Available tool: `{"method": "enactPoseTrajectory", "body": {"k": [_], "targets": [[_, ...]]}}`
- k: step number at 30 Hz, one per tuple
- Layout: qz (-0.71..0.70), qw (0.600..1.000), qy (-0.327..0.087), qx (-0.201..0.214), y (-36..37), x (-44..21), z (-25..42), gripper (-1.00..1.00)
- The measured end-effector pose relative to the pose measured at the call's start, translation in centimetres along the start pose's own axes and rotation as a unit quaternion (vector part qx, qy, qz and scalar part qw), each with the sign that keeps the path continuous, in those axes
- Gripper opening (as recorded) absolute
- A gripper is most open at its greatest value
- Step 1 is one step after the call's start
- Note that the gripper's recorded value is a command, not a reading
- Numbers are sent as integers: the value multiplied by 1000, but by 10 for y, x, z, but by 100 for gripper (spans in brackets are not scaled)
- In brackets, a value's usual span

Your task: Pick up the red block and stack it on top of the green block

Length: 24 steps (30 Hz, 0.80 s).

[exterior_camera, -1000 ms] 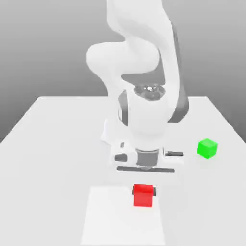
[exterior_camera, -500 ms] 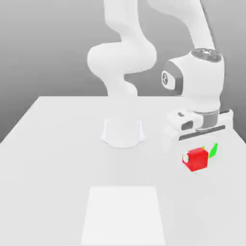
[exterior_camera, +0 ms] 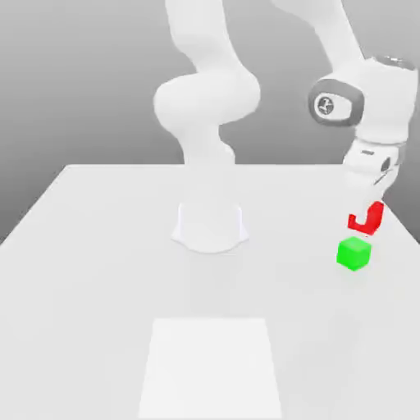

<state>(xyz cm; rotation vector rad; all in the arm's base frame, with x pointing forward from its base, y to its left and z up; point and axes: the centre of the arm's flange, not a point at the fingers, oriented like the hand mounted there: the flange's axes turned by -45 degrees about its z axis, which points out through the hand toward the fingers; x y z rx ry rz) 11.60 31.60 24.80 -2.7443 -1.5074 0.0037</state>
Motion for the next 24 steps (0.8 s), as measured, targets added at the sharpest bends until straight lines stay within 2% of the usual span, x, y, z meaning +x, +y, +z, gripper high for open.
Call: {"method": "enactPoseTrajectory", "body": {"k": [12,24], "targets": [[-16,999,-16,-42,0,-6,34,-100],[-16,998,-27,-46,3,-9,62,-100]]}}
